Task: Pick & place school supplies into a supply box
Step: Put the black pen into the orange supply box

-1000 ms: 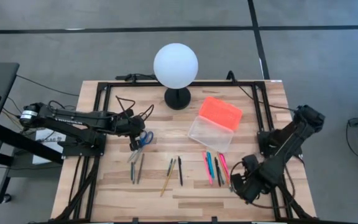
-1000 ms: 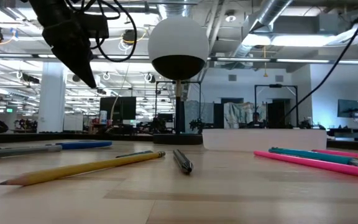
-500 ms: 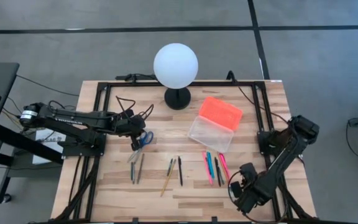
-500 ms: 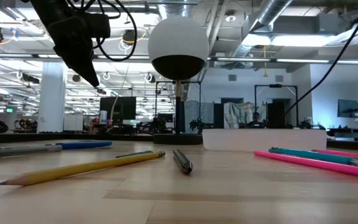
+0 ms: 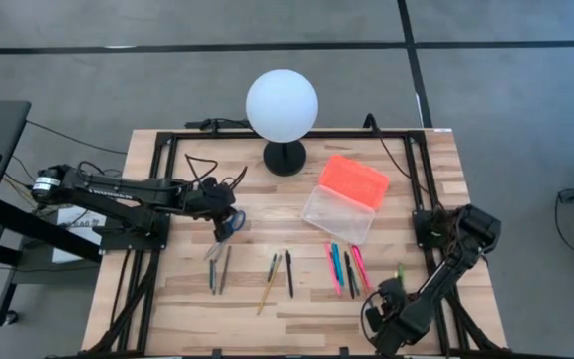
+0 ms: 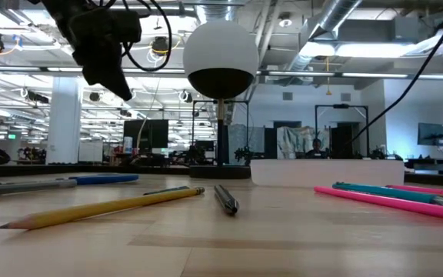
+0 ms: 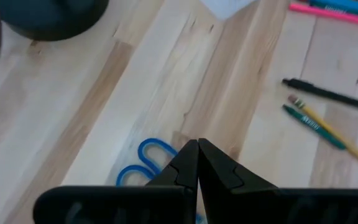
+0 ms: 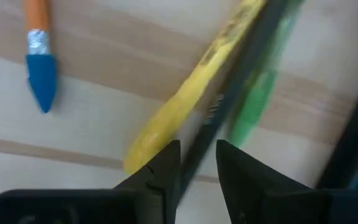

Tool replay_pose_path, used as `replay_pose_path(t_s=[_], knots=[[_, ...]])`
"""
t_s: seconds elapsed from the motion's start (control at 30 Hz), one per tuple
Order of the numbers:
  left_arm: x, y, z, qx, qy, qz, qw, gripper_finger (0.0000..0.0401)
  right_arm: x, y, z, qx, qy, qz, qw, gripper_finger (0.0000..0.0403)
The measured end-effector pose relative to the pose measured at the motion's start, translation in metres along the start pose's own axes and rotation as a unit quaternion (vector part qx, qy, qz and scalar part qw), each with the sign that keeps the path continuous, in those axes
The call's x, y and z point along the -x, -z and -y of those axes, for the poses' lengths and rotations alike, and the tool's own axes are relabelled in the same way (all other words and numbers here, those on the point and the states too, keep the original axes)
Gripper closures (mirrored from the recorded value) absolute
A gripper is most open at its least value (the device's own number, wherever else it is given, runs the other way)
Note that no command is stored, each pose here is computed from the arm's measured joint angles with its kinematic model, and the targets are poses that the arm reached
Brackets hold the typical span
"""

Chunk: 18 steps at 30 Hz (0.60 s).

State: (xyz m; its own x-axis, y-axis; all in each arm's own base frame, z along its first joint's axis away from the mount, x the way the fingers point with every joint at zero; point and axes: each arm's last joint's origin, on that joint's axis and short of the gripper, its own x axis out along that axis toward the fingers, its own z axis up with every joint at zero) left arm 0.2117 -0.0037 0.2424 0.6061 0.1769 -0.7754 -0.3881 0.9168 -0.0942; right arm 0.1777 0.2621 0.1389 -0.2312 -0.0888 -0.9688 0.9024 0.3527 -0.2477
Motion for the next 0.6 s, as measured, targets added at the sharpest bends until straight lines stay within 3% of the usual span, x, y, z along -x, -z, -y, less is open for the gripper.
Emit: replay_pose_path(t_s=[0.6], knots=[[0.0001,-0.0017,0.0005,0.018,0.0,0.01,1.0,0.0401,-0.0044,-0.002,-0.0107,0.007,-0.036,0.011,0.999,0.0315]])
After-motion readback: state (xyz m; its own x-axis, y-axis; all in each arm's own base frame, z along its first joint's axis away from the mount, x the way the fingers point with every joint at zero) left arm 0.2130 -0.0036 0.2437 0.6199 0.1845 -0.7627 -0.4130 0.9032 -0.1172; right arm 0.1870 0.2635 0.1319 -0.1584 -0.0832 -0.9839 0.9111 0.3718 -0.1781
